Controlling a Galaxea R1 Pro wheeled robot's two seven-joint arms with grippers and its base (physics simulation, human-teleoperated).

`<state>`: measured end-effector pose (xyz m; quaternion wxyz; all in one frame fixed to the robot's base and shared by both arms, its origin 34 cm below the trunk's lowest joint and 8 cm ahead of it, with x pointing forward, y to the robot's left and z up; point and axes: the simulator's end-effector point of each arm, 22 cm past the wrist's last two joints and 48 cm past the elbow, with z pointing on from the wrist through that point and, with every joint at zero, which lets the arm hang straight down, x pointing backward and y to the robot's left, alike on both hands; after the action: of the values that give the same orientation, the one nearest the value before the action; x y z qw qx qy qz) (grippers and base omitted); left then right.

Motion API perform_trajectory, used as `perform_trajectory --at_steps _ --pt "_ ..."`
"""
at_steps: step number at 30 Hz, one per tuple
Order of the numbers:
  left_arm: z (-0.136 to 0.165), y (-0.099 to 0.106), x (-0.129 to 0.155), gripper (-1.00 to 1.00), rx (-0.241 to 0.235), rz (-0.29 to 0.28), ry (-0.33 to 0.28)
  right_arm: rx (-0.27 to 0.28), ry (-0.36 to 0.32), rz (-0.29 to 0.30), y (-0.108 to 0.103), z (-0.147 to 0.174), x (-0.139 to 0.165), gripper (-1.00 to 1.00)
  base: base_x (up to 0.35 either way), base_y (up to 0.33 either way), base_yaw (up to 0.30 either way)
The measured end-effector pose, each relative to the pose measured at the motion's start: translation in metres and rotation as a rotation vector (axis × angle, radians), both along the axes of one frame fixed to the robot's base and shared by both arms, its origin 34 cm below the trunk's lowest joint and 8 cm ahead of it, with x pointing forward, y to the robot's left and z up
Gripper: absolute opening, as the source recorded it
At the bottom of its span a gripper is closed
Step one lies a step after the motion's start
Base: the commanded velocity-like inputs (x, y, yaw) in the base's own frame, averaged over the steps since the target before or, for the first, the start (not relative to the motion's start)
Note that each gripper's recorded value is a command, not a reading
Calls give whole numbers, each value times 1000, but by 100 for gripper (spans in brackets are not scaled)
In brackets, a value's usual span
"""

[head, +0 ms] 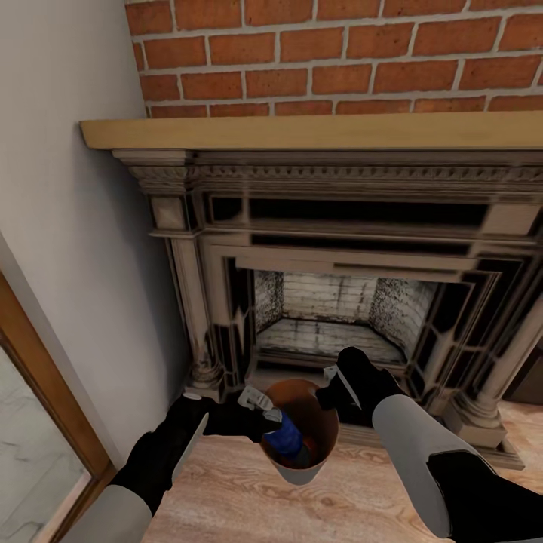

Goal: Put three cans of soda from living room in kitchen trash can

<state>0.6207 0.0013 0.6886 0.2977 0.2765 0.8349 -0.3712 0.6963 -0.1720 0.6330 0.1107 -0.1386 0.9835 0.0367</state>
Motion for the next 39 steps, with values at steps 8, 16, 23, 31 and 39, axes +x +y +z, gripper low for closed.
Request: perform_trajectory --at_steps 8,16,23,31,39 --pt "1 0 2 -100 -1 3 -15 3 1 0 1 0 0 -100 0 0 0" --pt "-7 -10 -1 -100 -18 -2 -10 -32 -7 17 -2 0 1 -100 0 0 0" --pt "-19 -12 -5 -100 -27 13 16 -72 3 27 -6 -7 -4 -100 0 0 0" --pt "-28 -11 -5 100 -13 11 3 1 -4 16 10 1 -1 -100 0 0 0" --pt "-28 -11 -6 100 -19 12 7 9 3 14 12 0 -2 -100 0 0 0"
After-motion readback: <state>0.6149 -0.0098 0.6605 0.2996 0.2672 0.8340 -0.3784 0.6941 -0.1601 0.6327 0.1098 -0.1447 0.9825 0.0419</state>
